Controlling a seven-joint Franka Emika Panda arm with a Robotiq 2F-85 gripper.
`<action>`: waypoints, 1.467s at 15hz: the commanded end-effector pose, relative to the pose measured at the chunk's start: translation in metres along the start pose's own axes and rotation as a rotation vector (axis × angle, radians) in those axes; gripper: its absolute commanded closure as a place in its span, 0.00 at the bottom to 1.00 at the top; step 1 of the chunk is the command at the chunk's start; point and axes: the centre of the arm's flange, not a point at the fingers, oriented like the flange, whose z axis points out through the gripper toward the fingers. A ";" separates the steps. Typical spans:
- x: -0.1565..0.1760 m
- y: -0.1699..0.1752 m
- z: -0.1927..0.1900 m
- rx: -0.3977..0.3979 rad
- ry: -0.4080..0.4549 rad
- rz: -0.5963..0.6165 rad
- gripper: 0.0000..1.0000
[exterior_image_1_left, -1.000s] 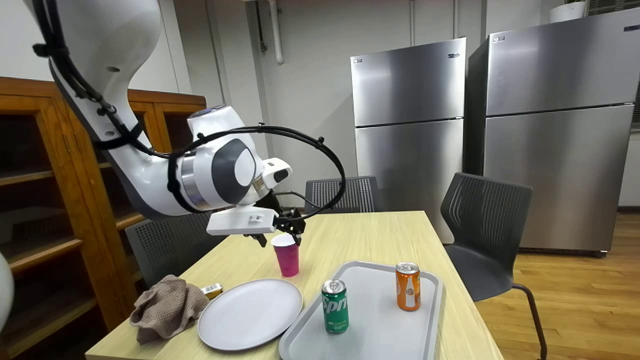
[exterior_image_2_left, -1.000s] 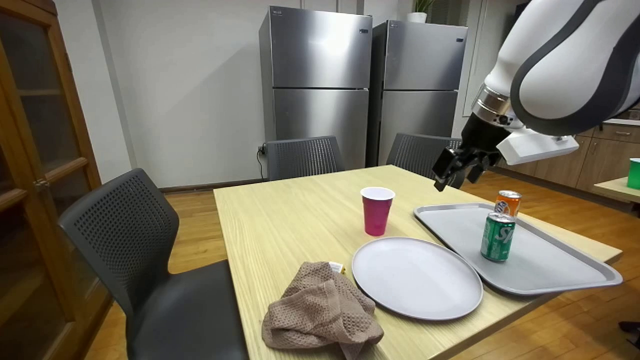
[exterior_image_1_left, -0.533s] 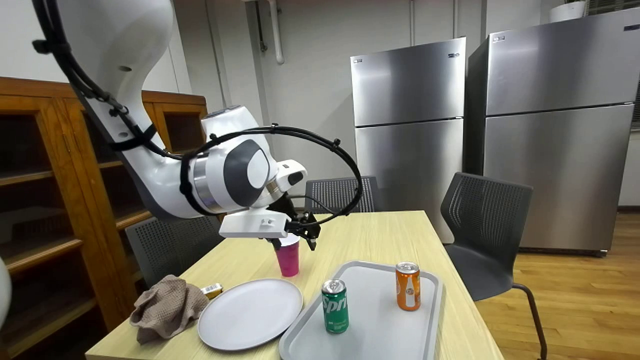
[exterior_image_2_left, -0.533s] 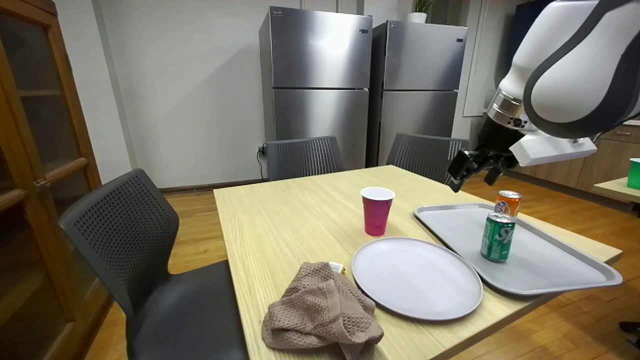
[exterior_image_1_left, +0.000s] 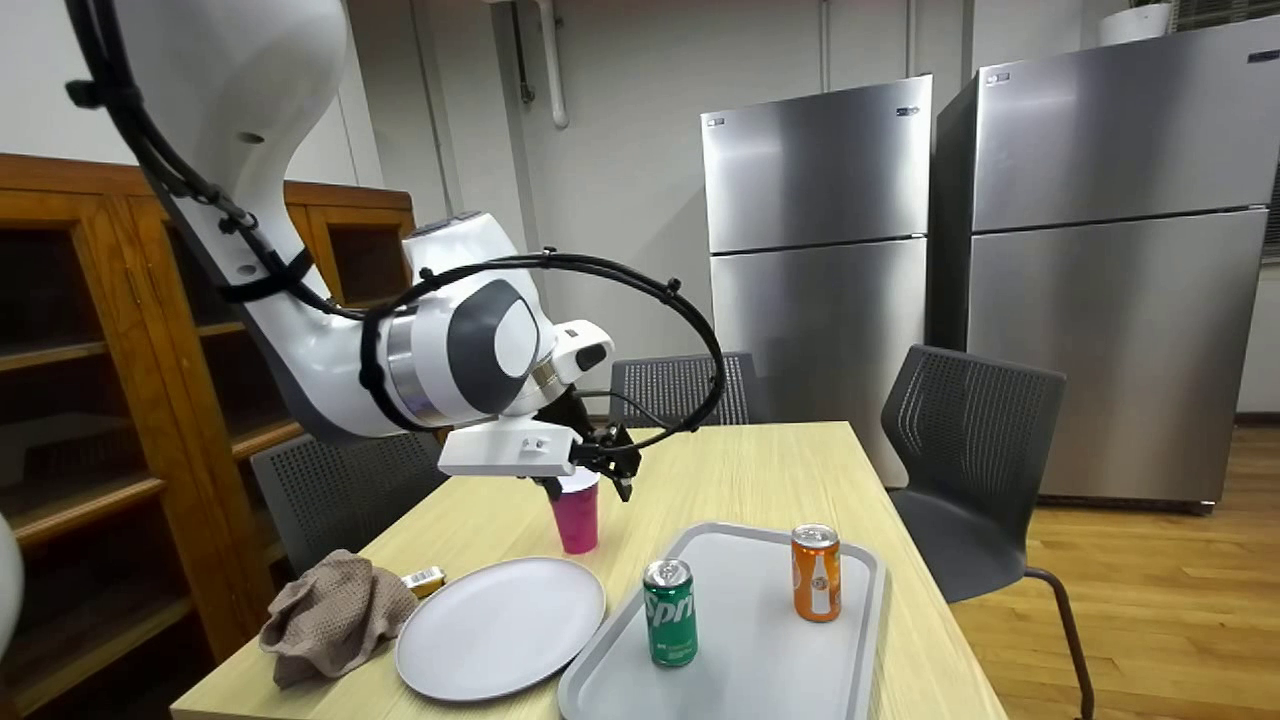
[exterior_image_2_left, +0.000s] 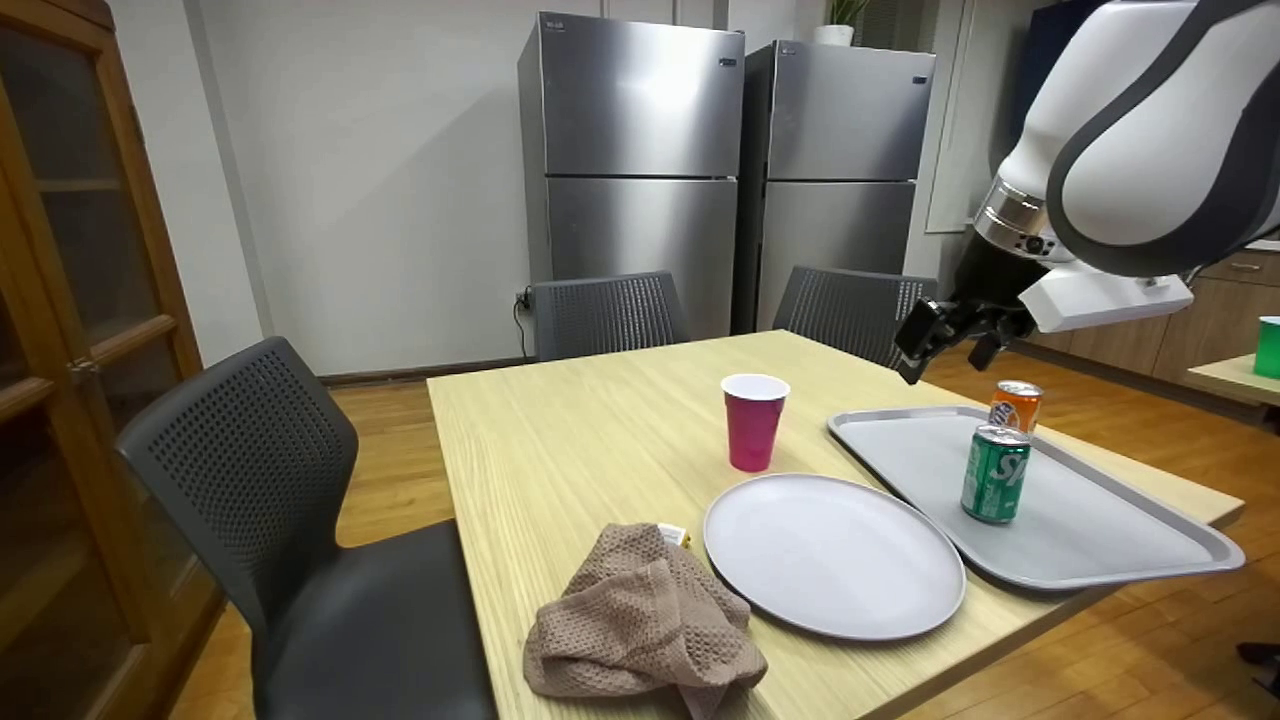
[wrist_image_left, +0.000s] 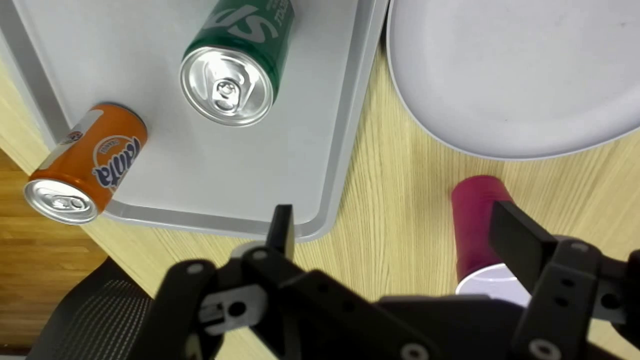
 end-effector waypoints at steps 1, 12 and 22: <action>0.000 0.000 0.000 0.000 0.000 0.000 0.00; 0.004 0.042 0.019 -0.022 -0.127 0.147 0.00; 0.010 0.095 0.035 -0.057 -0.216 0.238 0.00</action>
